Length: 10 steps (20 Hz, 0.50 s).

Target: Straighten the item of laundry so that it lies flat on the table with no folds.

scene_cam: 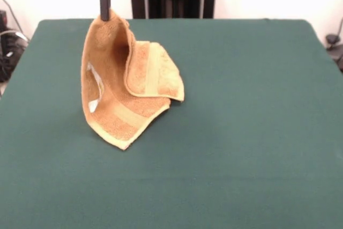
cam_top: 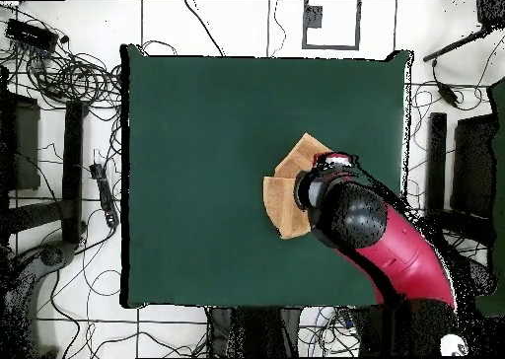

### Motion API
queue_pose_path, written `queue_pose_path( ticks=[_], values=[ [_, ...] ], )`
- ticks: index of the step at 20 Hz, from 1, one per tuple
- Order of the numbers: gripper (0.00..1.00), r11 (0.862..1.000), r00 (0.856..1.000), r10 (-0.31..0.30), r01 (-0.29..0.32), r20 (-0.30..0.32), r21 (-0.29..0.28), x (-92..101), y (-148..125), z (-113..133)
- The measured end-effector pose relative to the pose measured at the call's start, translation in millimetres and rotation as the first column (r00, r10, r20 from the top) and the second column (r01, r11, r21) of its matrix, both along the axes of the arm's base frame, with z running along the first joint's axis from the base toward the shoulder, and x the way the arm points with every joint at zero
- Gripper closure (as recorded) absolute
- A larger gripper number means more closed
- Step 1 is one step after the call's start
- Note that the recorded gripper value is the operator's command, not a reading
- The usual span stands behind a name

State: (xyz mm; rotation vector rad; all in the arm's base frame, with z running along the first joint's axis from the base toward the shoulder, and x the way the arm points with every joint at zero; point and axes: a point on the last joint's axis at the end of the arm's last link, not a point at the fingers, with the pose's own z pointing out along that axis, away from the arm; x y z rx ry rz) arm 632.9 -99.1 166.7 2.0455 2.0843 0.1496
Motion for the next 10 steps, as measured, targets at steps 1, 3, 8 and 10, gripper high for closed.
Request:
queue_pose_path(
  ticks=[1,3,8,10],
  values=[
    [1.0,1.0,1.0,0.001,-0.001,-0.002,0.0,0.2,-0.4,0.3],
    [1.0,1.0,1.0,0.005,-0.005,-0.007,0.003,0.8,-1.3,1.5],
    [1.0,0.999,0.999,0.029,-0.028,-0.043,0.019,3.2,-6.4,7.5],
    [1.0,0.999,0.997,0.042,-0.041,-0.059,0.023,3.2,-8.1,9.9]
  ],
)
